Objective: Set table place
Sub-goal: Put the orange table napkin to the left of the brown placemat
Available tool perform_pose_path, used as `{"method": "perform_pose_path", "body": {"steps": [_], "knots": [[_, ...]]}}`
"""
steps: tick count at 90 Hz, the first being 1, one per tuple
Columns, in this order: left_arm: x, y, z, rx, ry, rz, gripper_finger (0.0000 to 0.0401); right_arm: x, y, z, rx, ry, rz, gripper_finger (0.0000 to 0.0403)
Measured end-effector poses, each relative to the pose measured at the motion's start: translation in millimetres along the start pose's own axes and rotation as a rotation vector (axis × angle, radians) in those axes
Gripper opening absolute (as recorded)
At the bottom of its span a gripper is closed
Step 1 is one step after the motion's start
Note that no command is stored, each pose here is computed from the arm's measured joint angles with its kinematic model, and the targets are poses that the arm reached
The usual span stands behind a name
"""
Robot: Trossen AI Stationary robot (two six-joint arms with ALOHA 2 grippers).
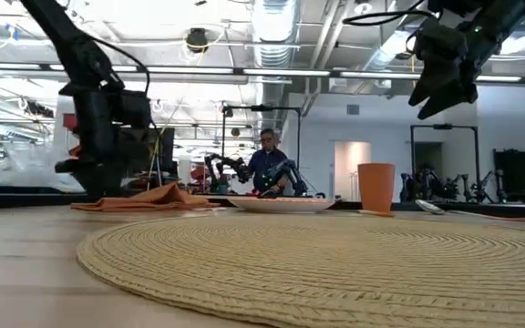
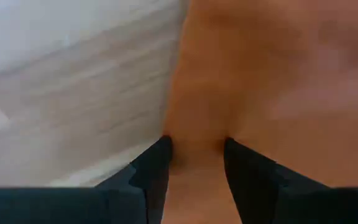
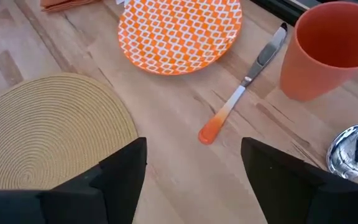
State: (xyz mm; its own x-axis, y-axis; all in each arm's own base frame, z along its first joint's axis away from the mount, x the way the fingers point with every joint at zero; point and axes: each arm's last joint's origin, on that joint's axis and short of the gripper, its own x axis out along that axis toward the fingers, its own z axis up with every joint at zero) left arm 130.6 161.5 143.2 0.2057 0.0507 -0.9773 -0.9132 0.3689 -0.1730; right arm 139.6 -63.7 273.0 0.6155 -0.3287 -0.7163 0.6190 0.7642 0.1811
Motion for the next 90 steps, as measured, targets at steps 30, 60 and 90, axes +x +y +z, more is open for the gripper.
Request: {"method": "perform_pose_path", "body": {"steps": [30,60,90], "knots": [[-53,5,-29,-0.18,-0.167,0.046,0.0135,0,0,0,-0.001,0.0,0.002,0.025],[-50,15,-69,-0.269,-0.17,0.041,0.0135,0,0,0,-0.01,0.001,0.002,0.025],[-25,7,-63,-0.233,-0.089,0.043,0.0135,0,0,0,-0.008,0.0,0.002,0.025]]}}
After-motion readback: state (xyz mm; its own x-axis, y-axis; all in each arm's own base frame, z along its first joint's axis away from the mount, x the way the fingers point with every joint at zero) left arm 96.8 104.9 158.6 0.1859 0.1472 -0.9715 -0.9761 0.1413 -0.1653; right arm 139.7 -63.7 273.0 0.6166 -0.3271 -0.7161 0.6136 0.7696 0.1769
